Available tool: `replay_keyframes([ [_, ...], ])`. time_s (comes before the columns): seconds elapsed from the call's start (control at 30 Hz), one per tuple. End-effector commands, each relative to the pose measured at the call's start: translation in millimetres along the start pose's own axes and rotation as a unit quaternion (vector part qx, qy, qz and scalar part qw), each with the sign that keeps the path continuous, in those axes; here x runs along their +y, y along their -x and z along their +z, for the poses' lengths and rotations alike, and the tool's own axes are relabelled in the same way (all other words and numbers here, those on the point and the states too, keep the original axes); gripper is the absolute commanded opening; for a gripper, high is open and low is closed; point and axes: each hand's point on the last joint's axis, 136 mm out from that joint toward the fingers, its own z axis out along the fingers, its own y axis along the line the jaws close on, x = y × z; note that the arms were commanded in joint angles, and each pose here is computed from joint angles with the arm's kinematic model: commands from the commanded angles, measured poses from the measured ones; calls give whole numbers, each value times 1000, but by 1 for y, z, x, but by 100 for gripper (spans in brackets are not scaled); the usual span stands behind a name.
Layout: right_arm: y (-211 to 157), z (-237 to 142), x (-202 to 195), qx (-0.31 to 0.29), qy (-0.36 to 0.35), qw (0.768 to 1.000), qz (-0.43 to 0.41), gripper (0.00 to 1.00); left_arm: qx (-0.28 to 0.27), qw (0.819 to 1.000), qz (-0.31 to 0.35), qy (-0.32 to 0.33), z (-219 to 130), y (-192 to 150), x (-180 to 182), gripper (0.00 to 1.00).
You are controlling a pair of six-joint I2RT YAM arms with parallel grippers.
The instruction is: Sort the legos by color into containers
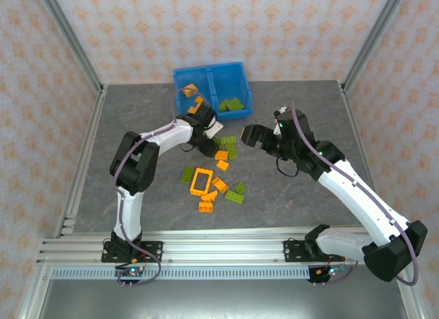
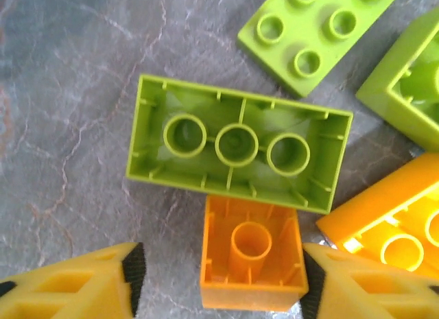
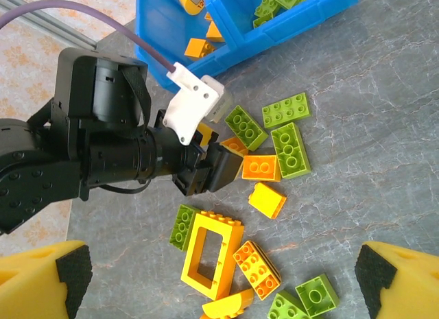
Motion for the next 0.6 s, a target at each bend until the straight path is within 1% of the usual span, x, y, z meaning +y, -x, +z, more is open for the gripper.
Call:
replay_keyframes([
  [0.0,3,-9,0,-13,-5,1000,-1,100,11,999,-2,-34,2,0,-8,55],
  [0.13,4,-12,-1,-18,-6,1000,-1,100,19,999,-12,-38,6,-4,-9,48],
  [0.2,4,-12,-1,-18,-5,1000,1,100,22,999,-16,-34,6,-6,-8,43],
  [0.33,4,-11,-1,-17,-4,1000,1,100,12,999,-27,-25,-6,-6,-6,40],
  [0.37,4,-12,-1,-18,-4,1000,2,100,2,999,-30,-26,-12,-4,-7,40],
  [0.47,4,-12,-1,-18,-4,1000,4,100,-58,997,-50,-28,-45,10,-9,38],
  [0.5,3,-12,-1,-18,-4,1000,4,100,-86,994,-57,-20,-66,18,-7,38],
  [0.57,4,-12,-2,-20,-4,1000,4,100,-119,990,-75,7,-95,28,2,36],
])
